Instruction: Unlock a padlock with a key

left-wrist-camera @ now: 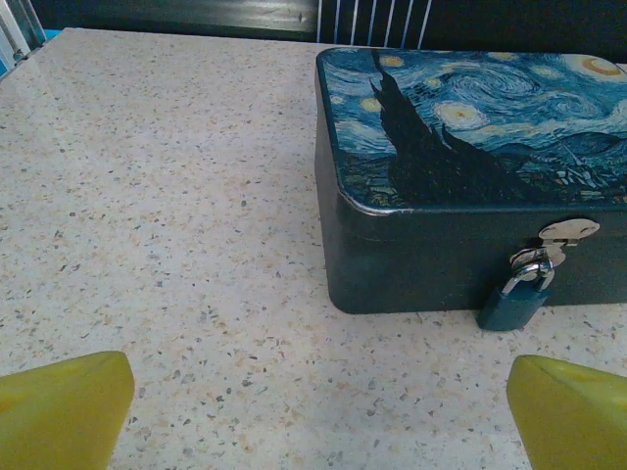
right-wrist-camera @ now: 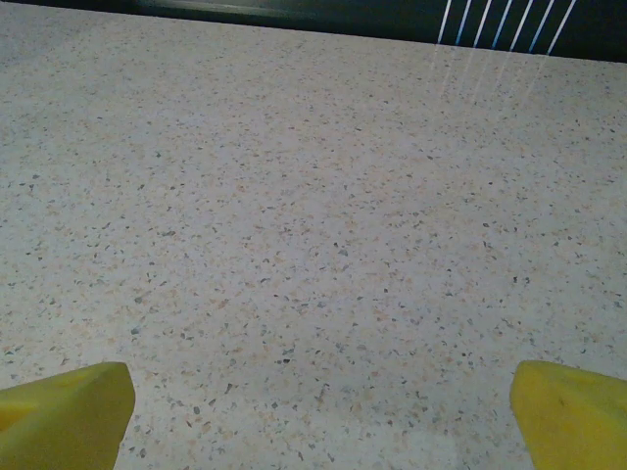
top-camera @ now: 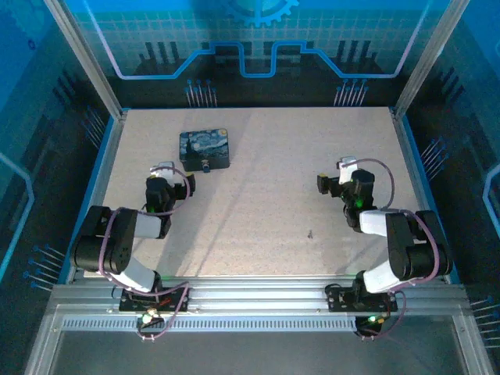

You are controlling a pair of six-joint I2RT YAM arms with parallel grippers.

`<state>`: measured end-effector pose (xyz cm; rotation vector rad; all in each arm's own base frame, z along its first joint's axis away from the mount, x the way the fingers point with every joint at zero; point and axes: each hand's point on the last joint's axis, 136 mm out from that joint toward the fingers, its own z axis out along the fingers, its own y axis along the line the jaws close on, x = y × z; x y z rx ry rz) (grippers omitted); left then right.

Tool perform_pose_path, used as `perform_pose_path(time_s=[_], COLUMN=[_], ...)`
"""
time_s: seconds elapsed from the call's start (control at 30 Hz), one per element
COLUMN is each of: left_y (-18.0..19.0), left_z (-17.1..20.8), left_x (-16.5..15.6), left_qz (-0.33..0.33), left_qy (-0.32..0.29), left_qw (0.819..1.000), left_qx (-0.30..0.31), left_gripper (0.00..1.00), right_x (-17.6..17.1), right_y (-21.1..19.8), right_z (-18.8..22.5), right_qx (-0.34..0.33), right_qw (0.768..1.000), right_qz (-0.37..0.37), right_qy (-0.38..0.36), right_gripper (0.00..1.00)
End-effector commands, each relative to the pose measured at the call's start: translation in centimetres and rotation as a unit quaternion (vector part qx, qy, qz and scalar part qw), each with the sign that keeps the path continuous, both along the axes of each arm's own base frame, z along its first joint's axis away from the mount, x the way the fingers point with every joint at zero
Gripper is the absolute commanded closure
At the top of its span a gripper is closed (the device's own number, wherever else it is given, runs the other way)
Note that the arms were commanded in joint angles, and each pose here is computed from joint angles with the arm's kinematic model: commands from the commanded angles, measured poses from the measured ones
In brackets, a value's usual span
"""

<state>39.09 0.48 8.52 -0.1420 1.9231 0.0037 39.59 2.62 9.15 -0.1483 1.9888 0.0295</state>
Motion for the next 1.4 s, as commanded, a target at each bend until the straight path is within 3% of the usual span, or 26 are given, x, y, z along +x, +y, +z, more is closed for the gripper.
perform_pose_path(time_s=[0.0, 1.0, 1.37], left_y=[-0.2, 0.0, 0.9], left_z=[1.0, 1.2, 7.0], left_x=[0.7, 0.5, -1.6], left_qz=[-0.01, -0.004, 0.023], left_qy=[-0.015, -0.018, -0.061], left_qw=[1.0, 1.0, 0.998], left_qx=[0.004, 0.003, -0.004], left_gripper=[0.01, 0.01, 0.01], right_x=[0.1, 0.2, -1.2], right_y=[0.2, -0.1, -0.6], right_z=[0.2, 0.5, 5.1], right_qx=[-0.001, 0.0, 0.013], right_qw=[1.0, 1.0, 0.999], right_qz=[-0.001, -0.01, -0.031], right_qy=[-0.009, -0.01, -0.014], right_gripper=[0.0, 0.0, 0.0])
